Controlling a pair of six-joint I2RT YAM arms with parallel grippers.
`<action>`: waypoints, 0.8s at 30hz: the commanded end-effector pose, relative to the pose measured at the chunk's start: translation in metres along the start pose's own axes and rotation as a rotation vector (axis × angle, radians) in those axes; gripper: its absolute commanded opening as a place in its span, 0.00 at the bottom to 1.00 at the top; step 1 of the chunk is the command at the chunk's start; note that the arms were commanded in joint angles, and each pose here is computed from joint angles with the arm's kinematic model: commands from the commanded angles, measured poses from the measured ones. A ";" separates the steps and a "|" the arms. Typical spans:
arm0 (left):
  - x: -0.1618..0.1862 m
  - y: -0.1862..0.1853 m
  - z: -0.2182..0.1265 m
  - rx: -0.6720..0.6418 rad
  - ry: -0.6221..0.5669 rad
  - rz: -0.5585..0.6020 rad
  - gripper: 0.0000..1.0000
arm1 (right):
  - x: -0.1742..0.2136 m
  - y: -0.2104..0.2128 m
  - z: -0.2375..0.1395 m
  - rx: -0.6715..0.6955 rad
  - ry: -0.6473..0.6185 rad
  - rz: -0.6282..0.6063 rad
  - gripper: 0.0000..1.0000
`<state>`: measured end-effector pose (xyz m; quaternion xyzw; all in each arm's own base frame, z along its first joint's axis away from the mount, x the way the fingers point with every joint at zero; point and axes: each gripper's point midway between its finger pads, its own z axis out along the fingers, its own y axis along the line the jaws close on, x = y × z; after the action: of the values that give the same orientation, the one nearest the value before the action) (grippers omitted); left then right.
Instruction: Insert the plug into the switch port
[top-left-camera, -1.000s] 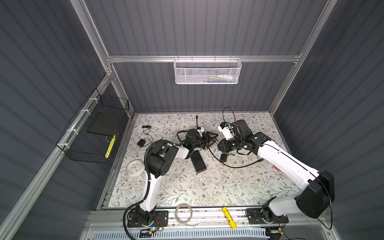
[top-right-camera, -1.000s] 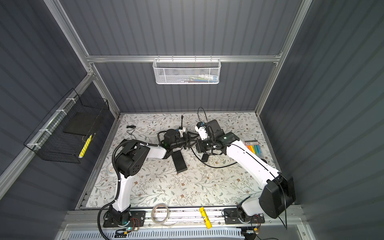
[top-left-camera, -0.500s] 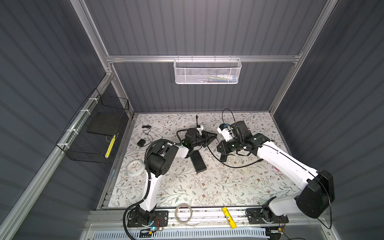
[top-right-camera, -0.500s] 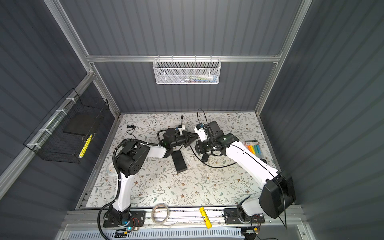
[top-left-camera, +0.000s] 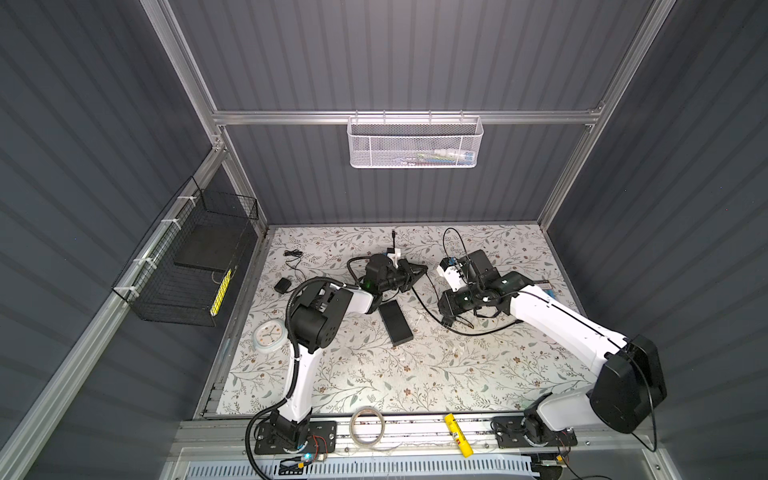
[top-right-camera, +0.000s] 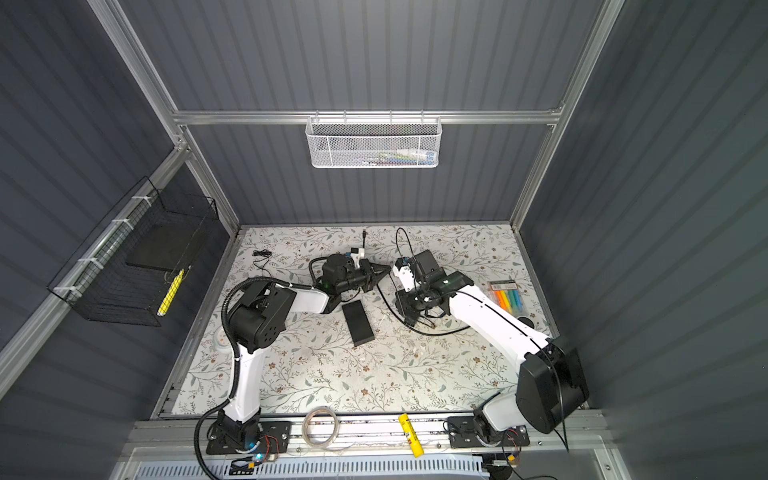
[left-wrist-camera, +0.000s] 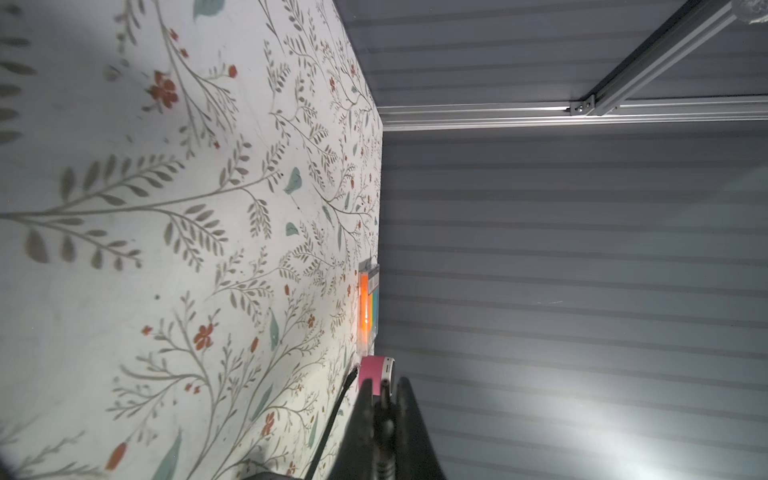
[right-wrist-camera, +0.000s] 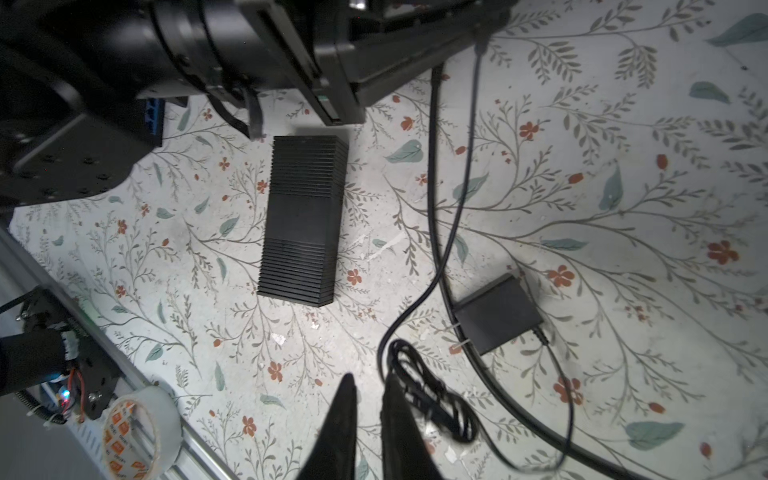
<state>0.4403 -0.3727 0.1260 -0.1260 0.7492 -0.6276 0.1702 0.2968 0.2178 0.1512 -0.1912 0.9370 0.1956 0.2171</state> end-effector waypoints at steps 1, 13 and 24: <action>-0.003 -0.020 -0.012 -0.037 -0.010 0.139 0.00 | -0.001 -0.019 -0.002 0.069 0.005 0.004 0.21; 0.027 -0.033 -0.031 -0.106 0.085 0.308 0.00 | -0.065 0.001 0.028 -0.131 -0.135 -0.071 0.35; 0.047 -0.037 -0.036 -0.097 0.168 0.318 0.00 | -0.081 0.011 0.040 -0.199 -0.155 -0.096 0.28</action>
<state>0.3924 -0.3641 0.1480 0.0117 0.8067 -0.5574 0.1962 0.3671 0.2592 0.1559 -0.2287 0.8927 0.2775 0.2716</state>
